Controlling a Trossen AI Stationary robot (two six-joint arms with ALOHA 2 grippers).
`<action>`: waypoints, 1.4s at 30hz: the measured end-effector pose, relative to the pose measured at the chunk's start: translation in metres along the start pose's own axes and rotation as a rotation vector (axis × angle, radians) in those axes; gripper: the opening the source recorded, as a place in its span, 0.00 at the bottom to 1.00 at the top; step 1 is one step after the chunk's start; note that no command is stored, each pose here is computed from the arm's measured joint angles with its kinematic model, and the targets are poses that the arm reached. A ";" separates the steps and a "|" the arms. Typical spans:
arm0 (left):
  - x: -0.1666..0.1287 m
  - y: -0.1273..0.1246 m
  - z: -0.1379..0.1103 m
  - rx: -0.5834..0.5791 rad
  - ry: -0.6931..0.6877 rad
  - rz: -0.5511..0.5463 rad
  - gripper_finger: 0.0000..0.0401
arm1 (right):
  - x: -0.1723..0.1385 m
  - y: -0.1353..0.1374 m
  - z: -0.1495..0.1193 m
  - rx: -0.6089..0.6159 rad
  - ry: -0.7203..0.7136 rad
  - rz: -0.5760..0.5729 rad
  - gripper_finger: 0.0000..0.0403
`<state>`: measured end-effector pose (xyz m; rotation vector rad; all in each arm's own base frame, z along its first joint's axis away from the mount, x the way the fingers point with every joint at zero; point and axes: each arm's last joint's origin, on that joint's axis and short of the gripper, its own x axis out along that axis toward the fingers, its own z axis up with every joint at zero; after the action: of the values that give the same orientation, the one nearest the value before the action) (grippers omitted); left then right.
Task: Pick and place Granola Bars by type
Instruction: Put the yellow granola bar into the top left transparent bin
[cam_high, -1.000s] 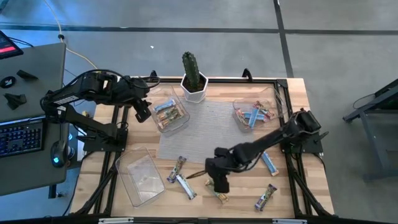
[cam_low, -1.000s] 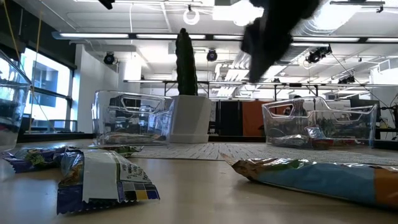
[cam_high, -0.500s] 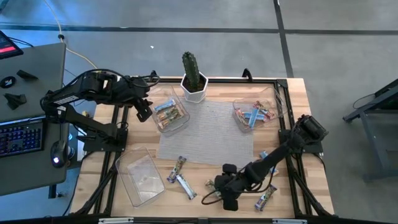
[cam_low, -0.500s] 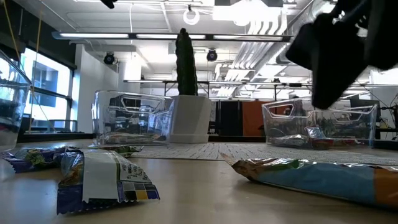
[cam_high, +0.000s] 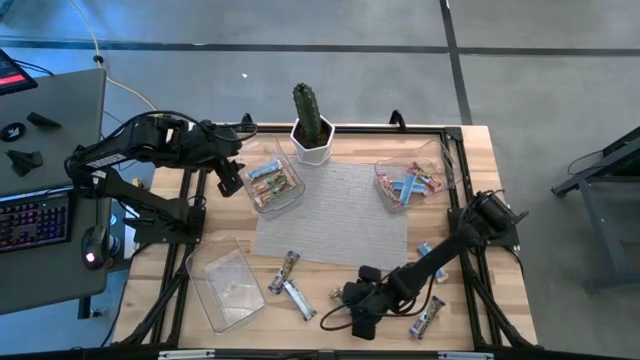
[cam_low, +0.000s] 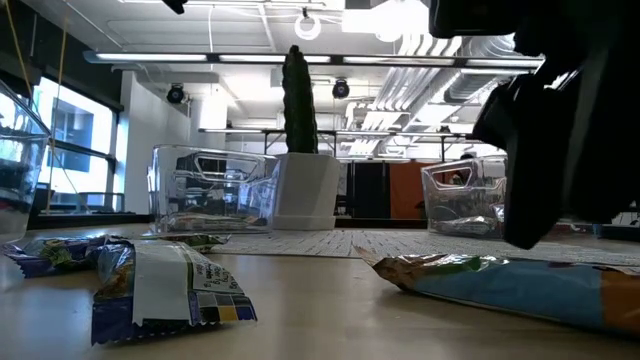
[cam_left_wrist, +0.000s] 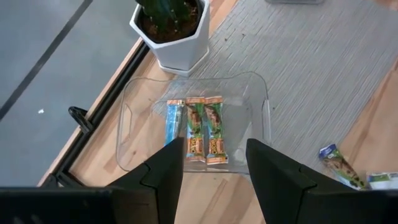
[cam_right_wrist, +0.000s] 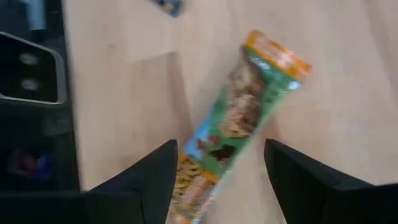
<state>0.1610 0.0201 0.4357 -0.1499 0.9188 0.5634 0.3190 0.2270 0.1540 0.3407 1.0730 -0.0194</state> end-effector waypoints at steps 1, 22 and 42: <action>0.000 0.000 0.000 0.005 0.000 0.000 0.42 | 0.001 0.000 -0.001 -0.003 -0.004 -0.012 0.56; 0.000 0.000 0.000 0.025 0.000 0.000 0.42 | 0.025 -0.005 -0.025 -0.190 0.102 -0.154 0.42; 0.000 0.000 0.001 -0.006 -0.007 -0.004 0.42 | -0.053 -0.061 0.077 -0.518 -0.287 -0.380 0.19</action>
<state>0.1619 0.0201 0.4360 -0.1550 0.9101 0.5630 0.3480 0.1400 0.2169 -0.3279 0.8075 -0.1235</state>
